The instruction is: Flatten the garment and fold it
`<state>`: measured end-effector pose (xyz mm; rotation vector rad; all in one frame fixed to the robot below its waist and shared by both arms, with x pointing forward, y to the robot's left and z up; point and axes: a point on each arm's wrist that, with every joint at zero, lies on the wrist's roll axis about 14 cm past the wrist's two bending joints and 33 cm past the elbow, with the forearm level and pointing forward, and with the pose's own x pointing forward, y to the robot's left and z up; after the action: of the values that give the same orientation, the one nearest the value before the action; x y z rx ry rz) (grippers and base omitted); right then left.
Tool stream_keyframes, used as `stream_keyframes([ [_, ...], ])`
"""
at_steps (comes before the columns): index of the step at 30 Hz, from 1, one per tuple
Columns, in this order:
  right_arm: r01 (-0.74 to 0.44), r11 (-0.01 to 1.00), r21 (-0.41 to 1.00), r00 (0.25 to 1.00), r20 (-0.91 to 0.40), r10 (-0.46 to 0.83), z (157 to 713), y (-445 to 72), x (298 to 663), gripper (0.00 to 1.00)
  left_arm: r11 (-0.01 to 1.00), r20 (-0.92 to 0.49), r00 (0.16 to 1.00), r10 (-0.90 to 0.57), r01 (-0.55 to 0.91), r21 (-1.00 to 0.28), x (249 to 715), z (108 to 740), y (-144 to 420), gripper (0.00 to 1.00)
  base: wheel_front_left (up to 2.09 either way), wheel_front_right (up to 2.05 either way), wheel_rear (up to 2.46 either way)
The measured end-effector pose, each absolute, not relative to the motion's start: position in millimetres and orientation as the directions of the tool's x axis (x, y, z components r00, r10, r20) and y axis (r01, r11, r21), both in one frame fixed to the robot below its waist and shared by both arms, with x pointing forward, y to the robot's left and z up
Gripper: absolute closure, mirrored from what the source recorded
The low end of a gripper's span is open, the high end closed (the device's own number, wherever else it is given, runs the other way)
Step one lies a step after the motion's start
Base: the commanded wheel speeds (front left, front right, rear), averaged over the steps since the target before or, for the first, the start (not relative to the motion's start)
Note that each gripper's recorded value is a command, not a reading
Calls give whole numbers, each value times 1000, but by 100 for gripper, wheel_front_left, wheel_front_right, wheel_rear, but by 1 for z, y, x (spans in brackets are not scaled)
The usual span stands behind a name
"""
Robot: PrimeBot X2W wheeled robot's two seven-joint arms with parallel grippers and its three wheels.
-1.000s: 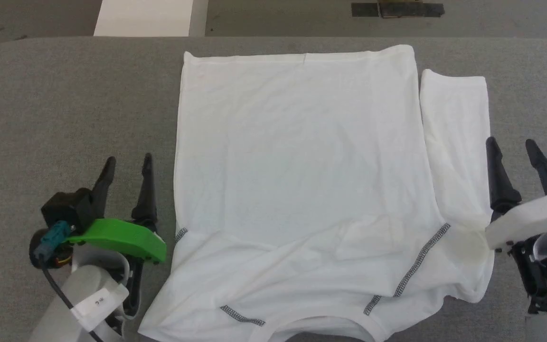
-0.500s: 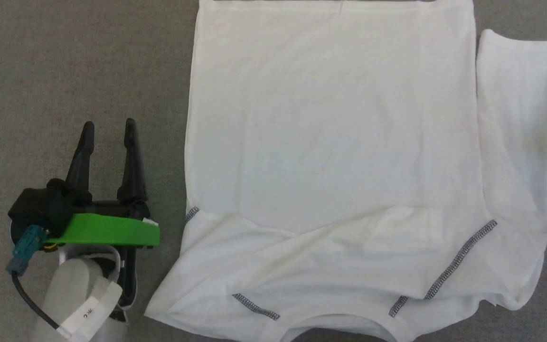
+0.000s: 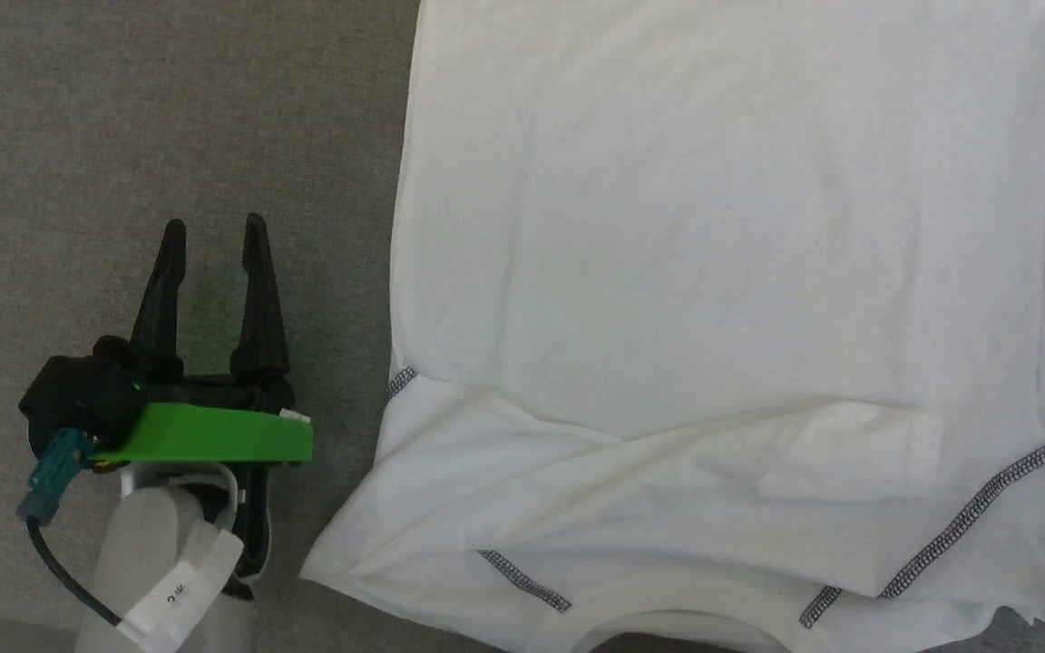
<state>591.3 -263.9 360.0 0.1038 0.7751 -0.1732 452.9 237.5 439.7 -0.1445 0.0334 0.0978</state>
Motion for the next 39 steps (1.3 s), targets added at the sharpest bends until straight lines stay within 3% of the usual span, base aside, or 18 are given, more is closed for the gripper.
stream_keyframes([
  [1, 193, 981, 28, 694, -710, -117, 359, -264, 592, 83, 986, -42, 994, 96, -101, -134, 453, 439, 238, 0, 0, 0, 0],
  [2, 193, 981, 23, 689, -715, -118, 358, -264, 592, 100, 986, -44, 994, 97, -102, -129, 453, 438, 239, 0, 0, 0, 0],
  [5, 191, 982, 9, 697, -705, -129, 365, -266, 592, 100, 987, -41, 994, 99, -104, -123, 453, 439, 240, 0, 0, 0, 0],
  [12, 215, 976, -16, 805, -563, -187, 407, -287, 575, 100, 986, -16, 995, 96, -97, -135, 450, 451, 238, 0, 0, 0, 0],
  [22, 299, 947, -119, 882, -345, -322, 503, -331, 500, 100, 983, 10, 996, 90, -87, -164, 426, 470, 231, 0, 0, 0, 0],
  [33, 473, 867, -155, 841, -215, -497, 577, -377, 405, 100, 981, 65, 996, 63, -50, -186, 402, 495, 219, 0, 0, 0, 0],
  [39, 499, 854, -147, 842, -153, -518, 603, -383, 378, 100, 981, 91, 994, 55, -37, -192, 392, 505, 216, 0, 0, 0, 0],
])
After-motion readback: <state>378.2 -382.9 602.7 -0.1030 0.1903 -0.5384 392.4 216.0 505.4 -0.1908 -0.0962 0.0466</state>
